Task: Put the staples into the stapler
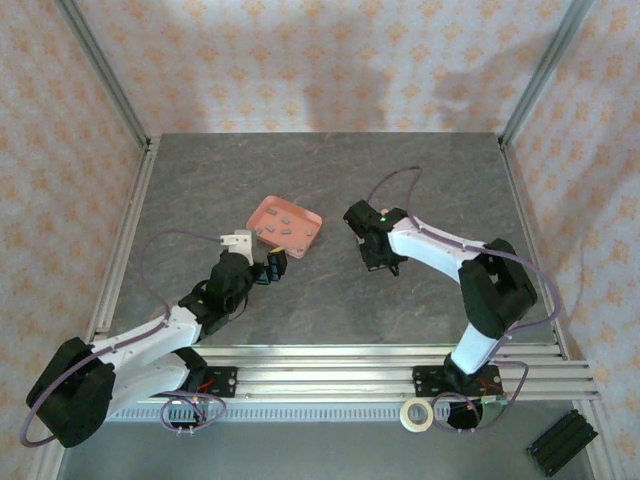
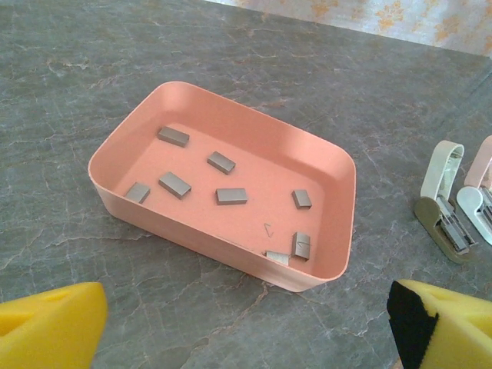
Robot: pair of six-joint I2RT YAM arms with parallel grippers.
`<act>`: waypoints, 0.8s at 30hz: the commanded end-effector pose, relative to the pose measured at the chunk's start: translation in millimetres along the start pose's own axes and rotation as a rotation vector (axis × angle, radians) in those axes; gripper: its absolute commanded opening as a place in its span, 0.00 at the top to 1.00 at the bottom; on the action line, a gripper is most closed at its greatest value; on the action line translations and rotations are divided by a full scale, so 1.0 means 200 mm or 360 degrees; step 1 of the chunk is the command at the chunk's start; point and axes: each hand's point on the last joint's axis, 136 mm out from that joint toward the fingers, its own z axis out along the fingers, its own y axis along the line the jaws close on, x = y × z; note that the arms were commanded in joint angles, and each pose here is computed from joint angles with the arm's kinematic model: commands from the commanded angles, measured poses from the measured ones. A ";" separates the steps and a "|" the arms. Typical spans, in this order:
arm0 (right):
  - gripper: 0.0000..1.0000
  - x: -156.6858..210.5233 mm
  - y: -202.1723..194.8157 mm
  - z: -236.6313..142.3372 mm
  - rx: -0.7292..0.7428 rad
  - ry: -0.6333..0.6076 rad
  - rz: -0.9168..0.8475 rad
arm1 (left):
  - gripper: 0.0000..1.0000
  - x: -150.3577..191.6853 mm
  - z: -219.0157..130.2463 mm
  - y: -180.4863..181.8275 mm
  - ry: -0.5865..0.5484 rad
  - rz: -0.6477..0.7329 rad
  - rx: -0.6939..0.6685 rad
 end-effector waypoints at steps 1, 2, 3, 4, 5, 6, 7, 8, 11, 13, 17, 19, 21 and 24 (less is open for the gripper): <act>0.84 0.04 -0.02 0.01 0.0049 0.0018 0.0019 | 0.06 0.01 0.00 0.03 -0.0001 0.0023 -0.0029; 0.84 0.05 -0.02 0.02 0.0047 0.0032 0.0021 | 0.06 0.02 0.01 0.03 0.0001 0.0025 -0.0032; 0.84 0.05 -0.01 0.02 0.0043 0.0035 0.0022 | 0.06 0.02 0.01 0.03 -0.0001 0.0027 -0.0033; 0.84 0.05 -0.01 0.03 0.0039 0.0037 0.0025 | 0.06 0.02 0.01 0.03 0.0002 0.0028 -0.0034; 0.84 0.04 -0.01 0.03 0.0033 0.0035 0.0029 | 0.06 0.02 0.01 0.03 0.0004 0.0029 -0.0034; 0.84 0.03 0.00 0.02 0.0022 0.0025 0.0029 | 0.06 0.02 0.01 0.03 0.0004 0.0029 -0.0036; 0.84 0.02 0.01 0.02 0.0008 0.0012 0.0031 | 0.06 0.02 0.01 0.03 0.0002 0.0029 -0.0034; 0.83 -0.01 0.02 0.01 -0.0007 -0.0002 0.0033 | 0.06 0.02 0.01 0.03 0.0006 0.0031 -0.0037; 0.79 -0.08 0.06 -0.02 -0.0059 -0.0049 0.0025 | 0.06 0.02 0.01 0.04 0.0006 0.0031 -0.0044; 0.74 -0.13 0.09 -0.02 -0.0084 -0.0066 0.0012 | 0.06 0.03 0.01 0.04 0.0007 0.0034 -0.0054; 0.71 -0.23 0.15 0.00 -0.0118 -0.0065 -0.0033 | 0.06 0.04 0.01 0.06 0.0016 0.0043 -0.0090; 0.71 -0.26 0.17 0.02 -0.0131 -0.0060 -0.0054 | 0.06 0.03 0.01 0.07 0.0014 0.0044 -0.0104; 0.71 -0.29 0.20 0.04 -0.0144 -0.0047 -0.0072 | 0.06 0.03 0.01 0.08 0.0009 0.0042 -0.0113; 0.71 -0.32 0.22 0.07 -0.0147 -0.0039 -0.0099 | 0.06 0.03 0.01 0.09 0.0007 0.0044 -0.0127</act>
